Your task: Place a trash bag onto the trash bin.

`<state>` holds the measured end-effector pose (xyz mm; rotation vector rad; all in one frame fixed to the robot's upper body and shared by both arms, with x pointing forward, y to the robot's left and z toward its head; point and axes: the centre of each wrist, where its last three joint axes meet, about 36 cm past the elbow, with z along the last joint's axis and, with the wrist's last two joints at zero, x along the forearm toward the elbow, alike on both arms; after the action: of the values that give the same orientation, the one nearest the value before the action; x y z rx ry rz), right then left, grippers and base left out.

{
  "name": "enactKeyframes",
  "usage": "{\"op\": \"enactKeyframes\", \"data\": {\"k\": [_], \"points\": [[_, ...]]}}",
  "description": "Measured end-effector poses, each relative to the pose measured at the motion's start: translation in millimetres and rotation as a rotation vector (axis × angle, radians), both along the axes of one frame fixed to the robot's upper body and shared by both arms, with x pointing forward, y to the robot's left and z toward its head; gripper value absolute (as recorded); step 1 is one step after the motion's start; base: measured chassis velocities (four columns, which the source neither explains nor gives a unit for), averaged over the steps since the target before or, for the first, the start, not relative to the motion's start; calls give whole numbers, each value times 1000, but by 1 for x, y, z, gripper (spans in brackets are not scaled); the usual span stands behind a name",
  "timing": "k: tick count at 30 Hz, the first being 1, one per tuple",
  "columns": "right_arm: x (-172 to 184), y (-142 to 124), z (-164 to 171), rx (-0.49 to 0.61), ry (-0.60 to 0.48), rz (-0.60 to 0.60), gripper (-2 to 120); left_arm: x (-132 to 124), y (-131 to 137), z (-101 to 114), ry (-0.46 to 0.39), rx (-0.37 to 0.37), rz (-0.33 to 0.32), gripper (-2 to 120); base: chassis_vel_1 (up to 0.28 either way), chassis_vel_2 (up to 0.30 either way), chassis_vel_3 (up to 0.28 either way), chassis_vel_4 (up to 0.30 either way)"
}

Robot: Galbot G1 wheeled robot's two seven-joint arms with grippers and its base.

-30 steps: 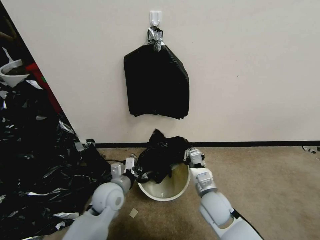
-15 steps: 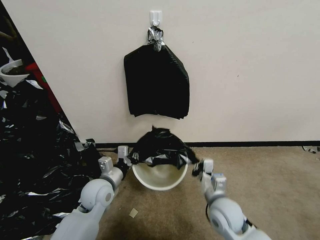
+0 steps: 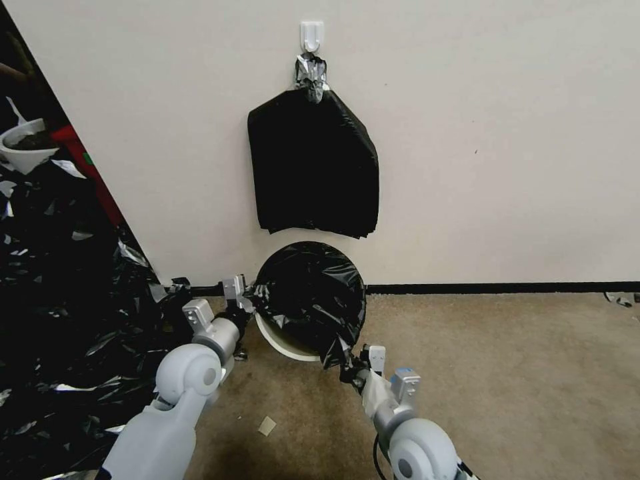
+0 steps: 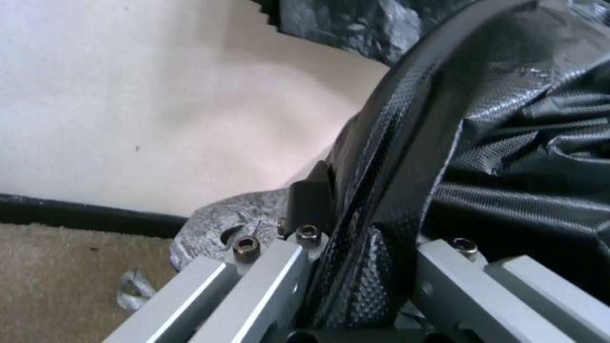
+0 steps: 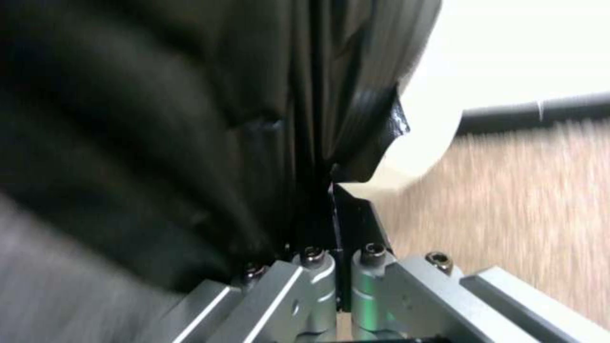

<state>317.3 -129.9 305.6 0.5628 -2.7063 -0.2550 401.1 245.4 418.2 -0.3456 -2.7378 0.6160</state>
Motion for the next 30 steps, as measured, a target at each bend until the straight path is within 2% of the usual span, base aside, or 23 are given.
{"op": "enactKeyframes", "data": {"k": [1,3,4,5,6,7,10,13,15,17,21,23,25,26,28,30], "points": [[0,0,0,0,0,0,0,0,0,0,0,0,0,1,0,0,0,0],[10,-12,-35,-196,-207,61,0,0,1,1,6,-9,5,1,0,0,0,0],[14,-18,-46,-266,-276,80,0,0,1,1,8,-9,4,1,0,0,0,0],[14,-18,-46,-266,-276,80,0,0,1,1,8,-9,4,1,0,0,0,0],[19,-31,-61,-398,-406,127,0,0,2,2,12,-8,3,1,0,0,0,0],[21,-37,-66,-458,-472,155,2,0,2,2,13,-6,3,1,0,0,0,0],[16,-39,-62,-477,-512,159,8,0,3,2,13,-2,5,1,0,0,0,0],[3,-37,-35,-433,-548,150,23,2,3,3,16,6,19,1,0,0,0,0],[-1,-38,-30,-427,-552,153,26,3,3,3,17,7,21,1,0,0,0,0],[-17,-48,-12,-416,-542,172,36,6,4,4,17,14,33,1,0,0,0,0],[-32,-59,0,-430,-490,190,48,9,4,6,12,19,40,1,0,0,0,0],[-41,-70,8,-445,-467,212,58,11,4,8,12,25,47,1,0,0,0,0],[-43,-73,10,-448,-467,220,61,11,4,9,12,27,49,1,0,0,0,0],[-46,-80,16,-444,-474,243,69,13,4,11,10,29,52,1,0,0,0,0],[-48,-83,19,-425,-484,265,73,13,4,12,8,30,54,1,0,0,0,0],[-48,-85,23,-377,-522,317,83,15,4,13,7,32,56,1,0,0,0,0]]}}
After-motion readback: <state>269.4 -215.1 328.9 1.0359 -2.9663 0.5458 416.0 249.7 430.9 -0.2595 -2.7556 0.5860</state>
